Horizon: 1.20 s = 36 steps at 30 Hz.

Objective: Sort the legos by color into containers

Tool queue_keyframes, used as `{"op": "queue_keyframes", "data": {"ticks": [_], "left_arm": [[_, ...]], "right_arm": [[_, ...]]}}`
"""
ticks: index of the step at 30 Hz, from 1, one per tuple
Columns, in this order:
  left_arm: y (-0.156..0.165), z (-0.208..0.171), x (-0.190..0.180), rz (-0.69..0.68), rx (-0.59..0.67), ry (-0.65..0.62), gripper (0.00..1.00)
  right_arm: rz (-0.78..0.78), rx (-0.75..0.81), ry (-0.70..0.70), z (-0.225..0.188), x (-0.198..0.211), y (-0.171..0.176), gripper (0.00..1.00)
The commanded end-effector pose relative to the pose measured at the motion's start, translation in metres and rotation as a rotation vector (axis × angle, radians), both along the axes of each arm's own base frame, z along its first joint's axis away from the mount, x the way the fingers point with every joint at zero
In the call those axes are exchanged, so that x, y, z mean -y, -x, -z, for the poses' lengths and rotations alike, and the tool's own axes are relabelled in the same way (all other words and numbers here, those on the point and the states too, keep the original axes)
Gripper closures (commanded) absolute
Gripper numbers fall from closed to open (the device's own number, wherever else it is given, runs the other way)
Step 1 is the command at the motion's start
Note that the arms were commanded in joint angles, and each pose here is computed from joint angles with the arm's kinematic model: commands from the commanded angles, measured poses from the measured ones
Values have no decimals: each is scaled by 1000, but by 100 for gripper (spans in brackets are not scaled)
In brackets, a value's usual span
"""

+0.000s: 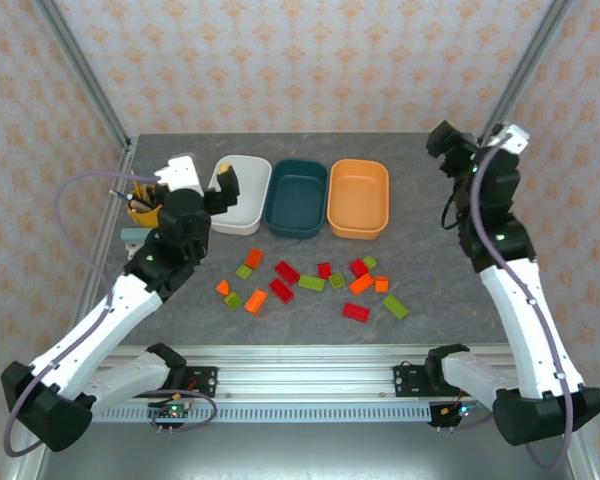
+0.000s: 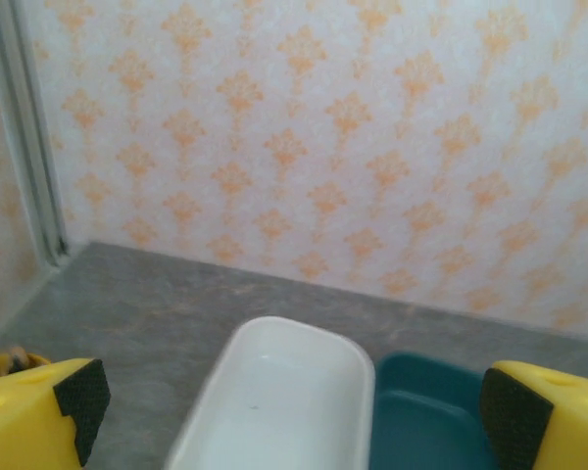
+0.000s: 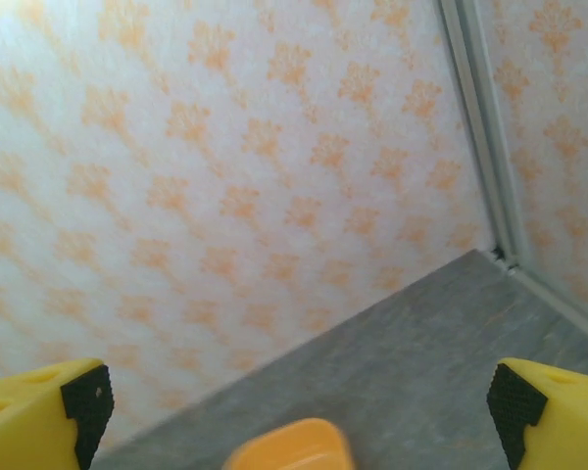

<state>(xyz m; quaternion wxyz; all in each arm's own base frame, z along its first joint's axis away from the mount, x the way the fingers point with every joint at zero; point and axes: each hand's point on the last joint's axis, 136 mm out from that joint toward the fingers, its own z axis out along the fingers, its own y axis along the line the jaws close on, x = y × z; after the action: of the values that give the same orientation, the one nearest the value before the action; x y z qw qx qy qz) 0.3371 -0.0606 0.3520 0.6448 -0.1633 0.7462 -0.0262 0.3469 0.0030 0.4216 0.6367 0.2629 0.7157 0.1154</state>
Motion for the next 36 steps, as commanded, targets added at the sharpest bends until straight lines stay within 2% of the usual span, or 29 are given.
{"op": "queue_keyframes", "data": {"ticks": [1, 2, 3, 6, 10, 16, 22, 28, 36], "left_arm": [[41, 33, -30, -178, -195, 298, 0], [38, 39, -20, -109, -221, 333, 0], [35, 45, -10, -42, -245, 381, 0], [39, 65, 15, 65, -353, 442, 0], [56, 101, 49, 190, -537, 399, 0], [96, 146, 91, 351, -695, 319, 0], [128, 163, 124, 463, -740, 229, 0], [131, 171, 142, 491, -762, 199, 0], [133, 164, 167, 592, -726, 186, 0]], "right_arm": [[-39, -586, -245, 136, -21, 42, 1], [-109, -633, -252, 146, -34, 45, 1], [-103, -689, -260, 155, -37, 55, 0], [-43, -771, -246, 165, -34, 84, 11], [12, -901, -206, 181, -32, 115, 13], [-33, -1167, -169, 251, -52, 153, 15], [-105, -1274, -202, 302, -67, 168, 14], [-140, -1368, -226, 348, -77, 176, 12], [-140, -1381, -263, 376, -82, 177, 8]]}}
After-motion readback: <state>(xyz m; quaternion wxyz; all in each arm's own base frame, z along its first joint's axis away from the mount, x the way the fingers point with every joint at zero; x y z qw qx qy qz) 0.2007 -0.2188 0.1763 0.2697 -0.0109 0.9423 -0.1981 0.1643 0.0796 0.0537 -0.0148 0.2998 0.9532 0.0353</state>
